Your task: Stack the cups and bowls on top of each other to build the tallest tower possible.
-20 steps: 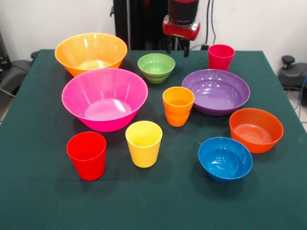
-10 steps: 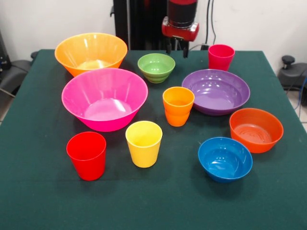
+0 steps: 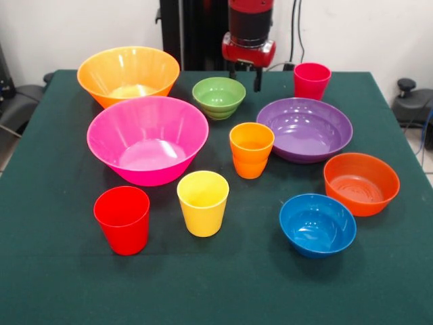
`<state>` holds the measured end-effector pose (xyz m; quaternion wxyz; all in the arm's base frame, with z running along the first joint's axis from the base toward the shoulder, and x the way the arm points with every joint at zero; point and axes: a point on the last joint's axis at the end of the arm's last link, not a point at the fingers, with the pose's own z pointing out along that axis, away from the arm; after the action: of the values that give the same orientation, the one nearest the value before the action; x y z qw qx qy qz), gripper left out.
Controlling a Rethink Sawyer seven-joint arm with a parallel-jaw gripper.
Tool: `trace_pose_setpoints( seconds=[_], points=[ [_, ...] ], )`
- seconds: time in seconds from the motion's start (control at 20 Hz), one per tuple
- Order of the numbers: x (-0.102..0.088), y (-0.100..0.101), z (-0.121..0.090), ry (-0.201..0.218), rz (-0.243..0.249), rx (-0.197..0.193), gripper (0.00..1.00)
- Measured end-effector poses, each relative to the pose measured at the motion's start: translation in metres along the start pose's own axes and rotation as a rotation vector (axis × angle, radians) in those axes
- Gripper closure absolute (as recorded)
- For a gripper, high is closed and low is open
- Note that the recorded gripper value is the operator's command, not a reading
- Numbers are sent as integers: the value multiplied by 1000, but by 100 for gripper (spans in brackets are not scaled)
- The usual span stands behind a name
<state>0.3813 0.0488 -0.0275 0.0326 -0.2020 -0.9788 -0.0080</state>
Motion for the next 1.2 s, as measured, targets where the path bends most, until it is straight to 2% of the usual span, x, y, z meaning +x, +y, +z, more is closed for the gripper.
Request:
trace_pose_setpoints(
  seconds=[0.3, 0.75, 0.9, 1.2],
  points=[
    [-8, 3, 2, -16, -16, -7, 0],
    [-8, 7, 5, -16, -26, -10, 0],
    [-8, 13, 2, -26, -40, -10, 0],
    [-14, 28, -18, -43, -83, -6, 0]
  ],
)
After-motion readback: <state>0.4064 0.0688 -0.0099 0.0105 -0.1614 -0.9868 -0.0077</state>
